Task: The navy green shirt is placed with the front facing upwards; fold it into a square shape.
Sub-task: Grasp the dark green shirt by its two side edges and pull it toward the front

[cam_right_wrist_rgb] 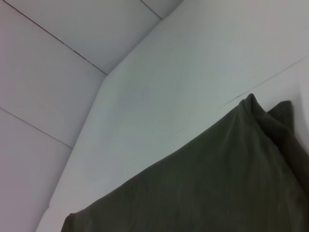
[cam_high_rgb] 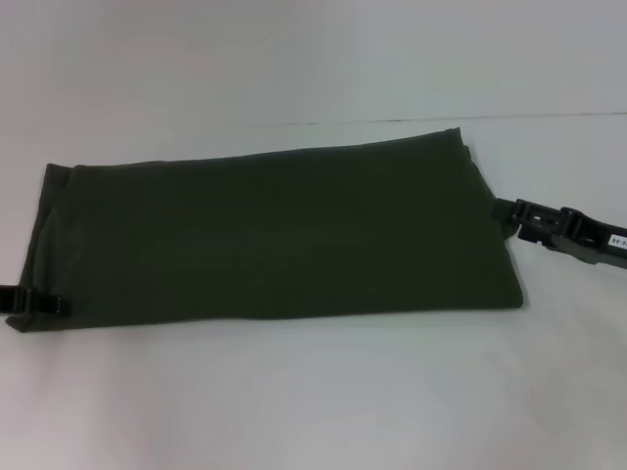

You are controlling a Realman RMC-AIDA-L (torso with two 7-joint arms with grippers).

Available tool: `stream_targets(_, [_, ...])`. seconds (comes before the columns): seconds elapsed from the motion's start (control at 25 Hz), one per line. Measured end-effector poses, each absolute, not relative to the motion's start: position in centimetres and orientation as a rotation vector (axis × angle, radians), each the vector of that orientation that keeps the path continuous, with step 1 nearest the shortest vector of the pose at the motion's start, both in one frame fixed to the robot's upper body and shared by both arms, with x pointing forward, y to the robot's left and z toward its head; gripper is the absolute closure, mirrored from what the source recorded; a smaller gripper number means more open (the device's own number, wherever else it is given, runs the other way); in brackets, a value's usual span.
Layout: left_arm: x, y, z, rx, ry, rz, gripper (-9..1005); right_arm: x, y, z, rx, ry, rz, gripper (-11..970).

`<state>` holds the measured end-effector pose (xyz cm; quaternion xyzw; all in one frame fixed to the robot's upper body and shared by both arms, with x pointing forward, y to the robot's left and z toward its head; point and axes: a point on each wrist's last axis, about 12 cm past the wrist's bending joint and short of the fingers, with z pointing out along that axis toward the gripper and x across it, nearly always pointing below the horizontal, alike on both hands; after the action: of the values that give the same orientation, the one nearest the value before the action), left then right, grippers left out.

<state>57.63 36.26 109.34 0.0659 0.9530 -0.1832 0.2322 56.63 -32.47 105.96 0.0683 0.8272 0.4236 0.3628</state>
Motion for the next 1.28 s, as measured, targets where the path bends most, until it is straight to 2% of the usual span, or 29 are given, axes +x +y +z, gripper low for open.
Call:
stream_targets(0.08, [57.7, 36.3, 109.3, 0.180, 2.618, -0.499, 280, 56.7, -32.5, 106.0, 0.175, 2.129, 1.090, 59])
stream_targets(0.2, [57.7, 36.3, 109.4, 0.180, 2.615, -0.496, 526, 56.7, -32.5, 106.0, 0.174, 2.129, 1.090, 60])
stream_targets(0.64, [57.9, 36.3, 109.4, 0.192, 2.618, -0.470, 958, 56.8, -32.6, 106.2, 0.175, 2.128, 1.090, 59])
stream_targets(0.92, [57.9, 36.3, 109.5, 0.192, 2.615, -0.469, 961, 57.3, -33.2, 107.0, 0.208, 2.152, 1.104, 61])
stream_targets(1.28, [58.0, 36.2, 109.6, 0.200, 2.613, -0.475, 963, 59.7, -35.1, 111.5, 0.220, 2.393, 1.010, 66])
